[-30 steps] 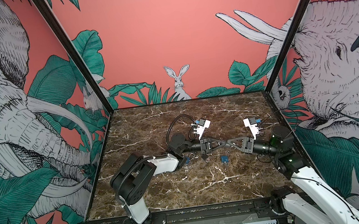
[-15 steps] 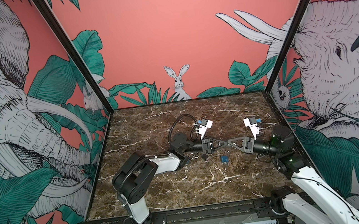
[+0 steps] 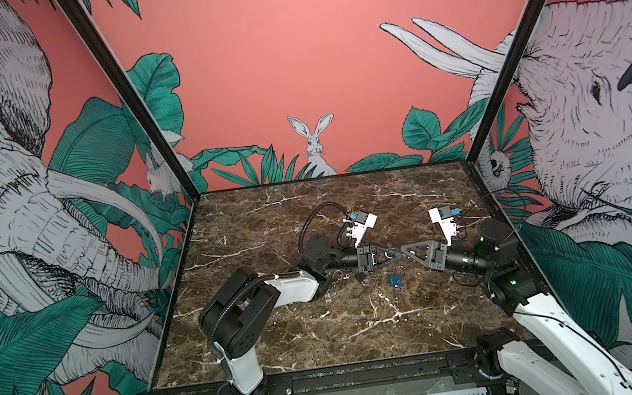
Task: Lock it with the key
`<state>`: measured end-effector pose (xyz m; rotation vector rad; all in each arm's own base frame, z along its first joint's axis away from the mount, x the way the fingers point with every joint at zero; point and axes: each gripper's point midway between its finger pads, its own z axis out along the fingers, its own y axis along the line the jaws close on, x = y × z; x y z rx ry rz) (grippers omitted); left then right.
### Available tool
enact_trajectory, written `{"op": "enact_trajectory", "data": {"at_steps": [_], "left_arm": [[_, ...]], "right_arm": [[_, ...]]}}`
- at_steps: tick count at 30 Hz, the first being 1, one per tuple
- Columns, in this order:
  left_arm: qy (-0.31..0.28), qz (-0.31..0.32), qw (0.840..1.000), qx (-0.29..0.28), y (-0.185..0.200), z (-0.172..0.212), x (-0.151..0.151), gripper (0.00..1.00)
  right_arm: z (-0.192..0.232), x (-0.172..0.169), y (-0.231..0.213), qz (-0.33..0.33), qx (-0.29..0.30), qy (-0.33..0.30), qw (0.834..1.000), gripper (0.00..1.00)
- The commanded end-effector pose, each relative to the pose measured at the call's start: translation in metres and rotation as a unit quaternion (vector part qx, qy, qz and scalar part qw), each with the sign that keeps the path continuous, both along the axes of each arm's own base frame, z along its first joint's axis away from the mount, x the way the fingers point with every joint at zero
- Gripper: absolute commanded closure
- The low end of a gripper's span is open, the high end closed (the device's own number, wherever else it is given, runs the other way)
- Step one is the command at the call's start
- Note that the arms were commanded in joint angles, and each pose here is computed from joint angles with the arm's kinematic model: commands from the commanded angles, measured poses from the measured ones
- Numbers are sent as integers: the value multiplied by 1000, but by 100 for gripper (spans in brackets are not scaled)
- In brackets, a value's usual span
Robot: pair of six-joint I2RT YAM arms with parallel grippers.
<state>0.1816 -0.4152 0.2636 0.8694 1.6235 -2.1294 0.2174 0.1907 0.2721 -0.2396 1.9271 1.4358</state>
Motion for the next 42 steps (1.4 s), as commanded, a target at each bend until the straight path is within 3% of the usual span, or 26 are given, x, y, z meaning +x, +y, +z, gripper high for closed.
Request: {"op": "enact_trajectory", "data": {"at_steps": [1,6,9,12,15,18,20,22,42], "left_arm": [[-30,-24,999,-28,-1,19,-12,84],[-27,-14,999,-29,-2,19,-9,100],[-30,2,999,-19,-3,14,-3,100],[-47,19,999,1,-2,10,3,100],[-73,28,997,17,1,9,2,100],[-87,21,996,24,3,11,-2,100],[-92,13,995,20,3,15,-5,100],[-92,9,996,15,4,17,-6,100],[-76,6,997,-17,3,32,-5,100]], "right_arm": [[12,4,-3,-18,-1,-32,999,100],[8,3,-5,-21,-9,-28,999,100],[4,4,-14,-47,-35,-30,998,65],[3,1,-33,-92,-87,-41,991,50],[14,-6,-41,-108,-101,-67,987,52],[20,-12,-36,-90,-87,-73,989,65],[20,-15,-33,-76,-81,-73,991,79],[19,-16,-32,-72,-79,-75,992,82],[3,-25,-26,-46,-65,-54,995,76]]}}
